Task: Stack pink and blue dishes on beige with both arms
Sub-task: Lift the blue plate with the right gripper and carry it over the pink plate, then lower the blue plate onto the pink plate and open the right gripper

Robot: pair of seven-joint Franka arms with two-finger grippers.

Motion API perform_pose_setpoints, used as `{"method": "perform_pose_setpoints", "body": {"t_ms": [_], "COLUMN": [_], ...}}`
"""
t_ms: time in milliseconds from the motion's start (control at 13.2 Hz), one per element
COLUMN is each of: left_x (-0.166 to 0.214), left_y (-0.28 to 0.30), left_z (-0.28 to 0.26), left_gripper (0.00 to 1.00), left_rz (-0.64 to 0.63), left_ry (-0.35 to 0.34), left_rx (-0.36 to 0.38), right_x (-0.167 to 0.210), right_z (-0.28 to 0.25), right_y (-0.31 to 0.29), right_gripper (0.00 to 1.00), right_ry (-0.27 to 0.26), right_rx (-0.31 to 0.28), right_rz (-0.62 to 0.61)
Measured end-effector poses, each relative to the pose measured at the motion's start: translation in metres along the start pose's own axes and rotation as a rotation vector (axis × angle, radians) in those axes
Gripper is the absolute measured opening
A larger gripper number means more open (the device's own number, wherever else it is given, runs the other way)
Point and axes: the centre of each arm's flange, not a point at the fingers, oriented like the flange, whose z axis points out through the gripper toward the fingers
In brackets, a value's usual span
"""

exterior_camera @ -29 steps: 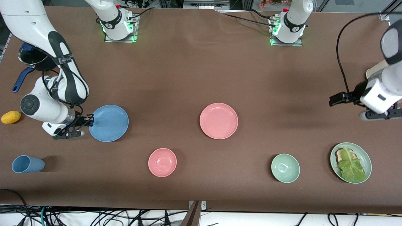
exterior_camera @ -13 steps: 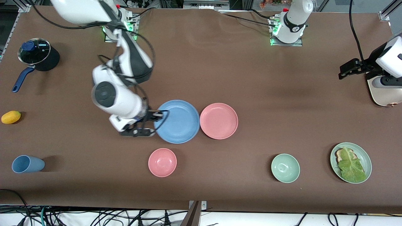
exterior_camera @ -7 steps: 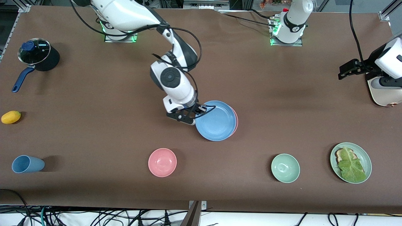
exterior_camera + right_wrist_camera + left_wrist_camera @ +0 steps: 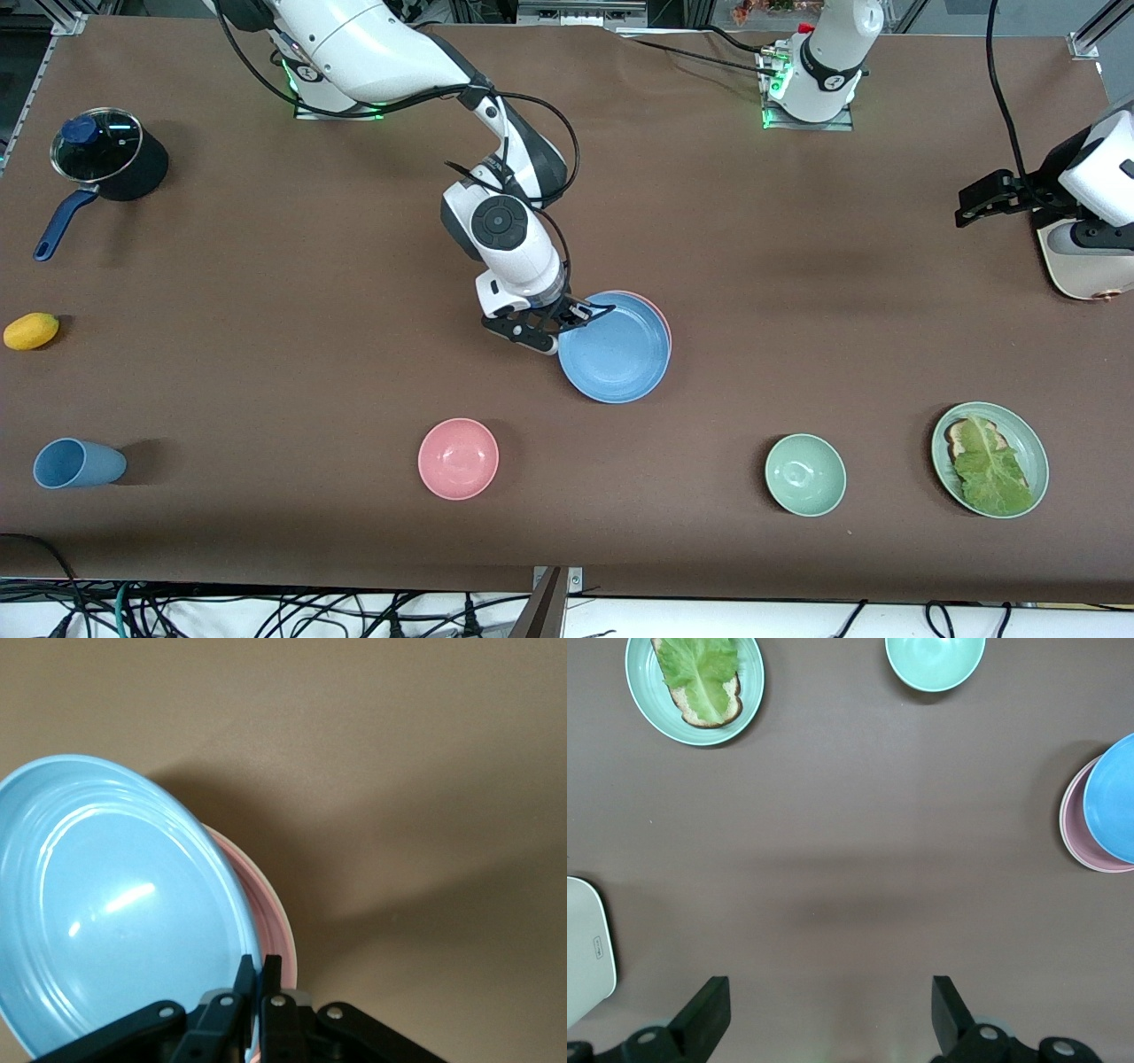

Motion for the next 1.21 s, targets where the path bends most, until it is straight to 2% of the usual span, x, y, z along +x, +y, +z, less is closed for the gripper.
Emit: {"method": "perform_pose_setpoints", "body": {"t_ms": [454,1211], "left_x": [0.008,0.009], "left_y": [-0.001,0.0], "left_z": [0.012,-0.001], "left_gripper": [1.0,1.0], "left_rz": [0.0,0.003], "left_ry": [-0.022,0.009], "left_rx": [-0.001,-0.001], "right_x": [-0.011,-0.027], "right_z": [0.007,0.027], "right_y": [-0.003,-0.002], "right_gripper": [0.04,0.05], "right_ry": [-0.006,-0.023], "right_rx": [-0.006,-0.036], "right_rz": [0.052,0.079]}}
